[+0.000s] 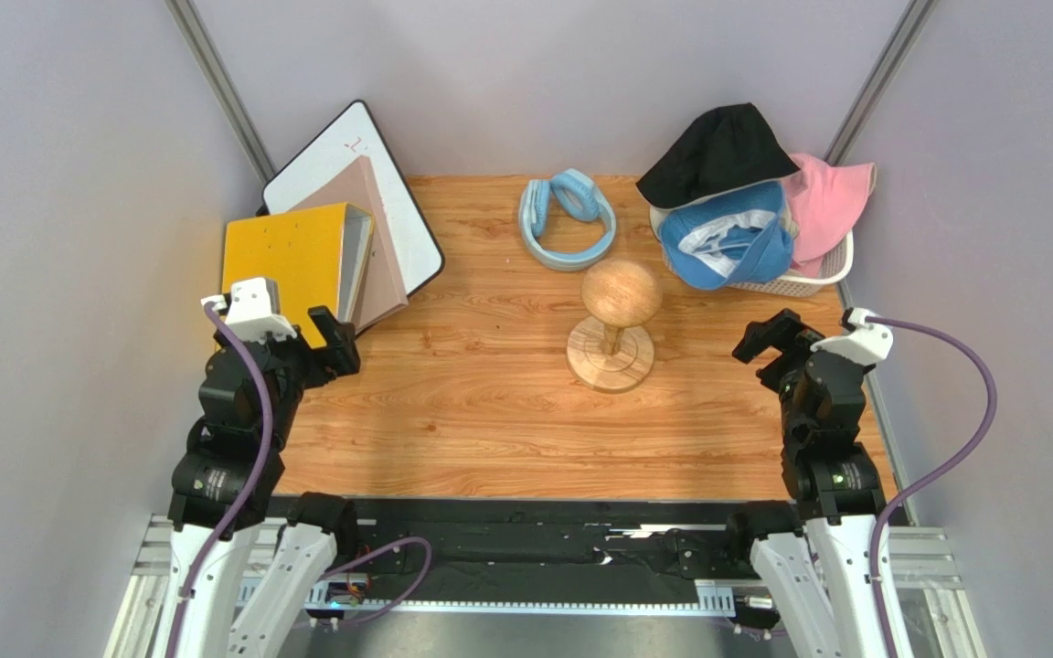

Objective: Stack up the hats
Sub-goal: Pick up the hat from the bin.

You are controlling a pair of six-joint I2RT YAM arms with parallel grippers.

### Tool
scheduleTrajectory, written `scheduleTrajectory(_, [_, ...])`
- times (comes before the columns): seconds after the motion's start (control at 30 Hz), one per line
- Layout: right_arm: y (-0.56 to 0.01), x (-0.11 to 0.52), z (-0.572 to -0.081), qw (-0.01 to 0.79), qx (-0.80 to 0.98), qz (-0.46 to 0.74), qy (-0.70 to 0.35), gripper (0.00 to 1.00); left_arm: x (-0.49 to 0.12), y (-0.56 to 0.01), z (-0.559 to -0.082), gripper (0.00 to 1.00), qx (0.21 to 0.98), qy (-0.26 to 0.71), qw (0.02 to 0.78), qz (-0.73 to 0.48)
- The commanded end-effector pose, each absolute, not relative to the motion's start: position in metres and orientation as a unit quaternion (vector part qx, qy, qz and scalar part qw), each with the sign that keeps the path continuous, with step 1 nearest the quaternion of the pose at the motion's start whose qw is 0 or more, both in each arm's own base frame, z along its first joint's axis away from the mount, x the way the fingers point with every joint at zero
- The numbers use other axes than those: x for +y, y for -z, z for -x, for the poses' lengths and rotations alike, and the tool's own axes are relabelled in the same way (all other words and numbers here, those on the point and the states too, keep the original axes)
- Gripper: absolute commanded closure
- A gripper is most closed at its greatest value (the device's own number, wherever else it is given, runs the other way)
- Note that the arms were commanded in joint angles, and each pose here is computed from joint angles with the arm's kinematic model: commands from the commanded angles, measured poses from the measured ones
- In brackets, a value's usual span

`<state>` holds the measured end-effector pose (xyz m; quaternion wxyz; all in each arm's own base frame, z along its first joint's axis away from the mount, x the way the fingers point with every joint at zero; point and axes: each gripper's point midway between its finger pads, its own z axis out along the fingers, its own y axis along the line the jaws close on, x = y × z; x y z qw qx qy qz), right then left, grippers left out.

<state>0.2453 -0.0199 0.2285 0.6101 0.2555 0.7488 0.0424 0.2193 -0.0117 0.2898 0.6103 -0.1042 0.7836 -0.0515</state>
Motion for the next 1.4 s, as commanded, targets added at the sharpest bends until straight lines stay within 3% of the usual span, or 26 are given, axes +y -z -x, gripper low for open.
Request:
scheduleTrajectory(0.0, [-0.242, -0.022, -0.245, 0.624, 0.738, -0.254, -0.039, 0.0, -0.015, -0.292, -0.216, 0.01, 0.783, 0.053, 0.614, 0.083])
scheduleTrajectory(0.37, [-0.242, -0.021, -0.243, 0.623, 0.739, -0.253, -0.041, 0.0, -0.033, -0.284, -0.222, 0.02, 0.784, 0.101, 0.608, 0.075])
scheduleTrajectory(0.73, [-0.255, -0.02, -0.257, 0.613, 0.747, -0.253, -0.039, 0.05, -0.075, -0.342, -0.253, 0.07, 0.777, 0.128, 0.616, -0.033])
scheduleTrajectory(1.03, [-0.265, -0.003, -0.306, 0.563, 0.8, -0.21, -0.014, 0.05, -0.073, -0.301, -0.247, 0.06, 0.801, 0.112, 0.587, -0.046])
scheduleTrajectory(1.37, [-0.337, 0.024, -0.334, 0.558, 0.811, -0.176, 0.001, 0.08, -0.073, -0.297, -0.237, 0.05, 0.797, 0.121, 0.59, -0.05])
